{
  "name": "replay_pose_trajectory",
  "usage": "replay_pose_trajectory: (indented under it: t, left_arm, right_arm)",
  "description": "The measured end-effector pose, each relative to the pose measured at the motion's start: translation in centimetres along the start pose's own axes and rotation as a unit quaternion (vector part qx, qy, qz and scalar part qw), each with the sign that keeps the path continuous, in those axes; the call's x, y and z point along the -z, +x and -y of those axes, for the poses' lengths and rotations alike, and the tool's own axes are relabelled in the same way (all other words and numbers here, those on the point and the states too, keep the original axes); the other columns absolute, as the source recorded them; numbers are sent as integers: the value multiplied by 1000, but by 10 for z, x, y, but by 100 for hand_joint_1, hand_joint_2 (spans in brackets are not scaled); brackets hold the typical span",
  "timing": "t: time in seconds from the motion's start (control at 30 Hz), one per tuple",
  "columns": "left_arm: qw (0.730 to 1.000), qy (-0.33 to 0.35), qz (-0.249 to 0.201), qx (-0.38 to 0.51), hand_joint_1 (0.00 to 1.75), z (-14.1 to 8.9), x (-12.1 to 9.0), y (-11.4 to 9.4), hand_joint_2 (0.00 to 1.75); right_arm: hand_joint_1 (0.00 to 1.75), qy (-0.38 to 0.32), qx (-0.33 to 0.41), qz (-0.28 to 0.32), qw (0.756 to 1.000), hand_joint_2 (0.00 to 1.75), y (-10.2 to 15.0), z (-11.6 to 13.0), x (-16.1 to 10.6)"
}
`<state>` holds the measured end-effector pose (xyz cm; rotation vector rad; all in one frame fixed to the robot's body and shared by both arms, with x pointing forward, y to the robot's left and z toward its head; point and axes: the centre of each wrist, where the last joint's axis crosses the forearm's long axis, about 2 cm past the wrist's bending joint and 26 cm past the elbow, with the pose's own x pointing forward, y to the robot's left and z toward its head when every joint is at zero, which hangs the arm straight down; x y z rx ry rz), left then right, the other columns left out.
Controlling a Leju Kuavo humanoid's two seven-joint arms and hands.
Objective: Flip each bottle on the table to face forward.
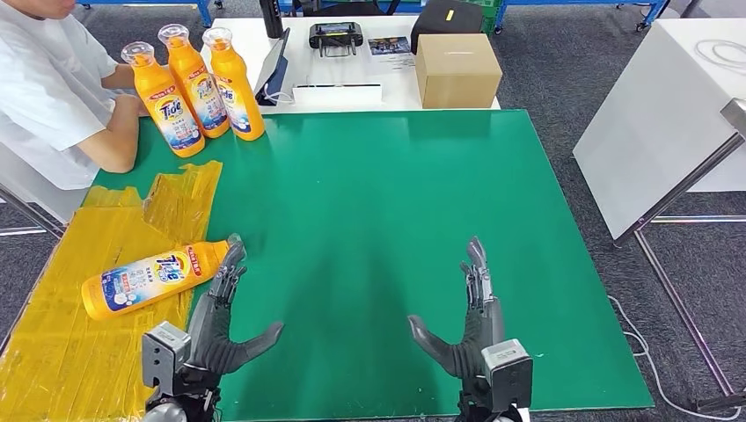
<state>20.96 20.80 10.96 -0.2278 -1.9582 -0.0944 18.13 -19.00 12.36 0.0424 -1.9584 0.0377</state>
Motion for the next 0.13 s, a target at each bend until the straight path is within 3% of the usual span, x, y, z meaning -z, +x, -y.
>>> replay_pose_trajectory:
  t: [0.13]
  left_arm:
    - [1000,9,8,1,0,5,1,0,175]
  right_arm:
    - [0,-7,-7,-3,1000,175,1,8,-2]
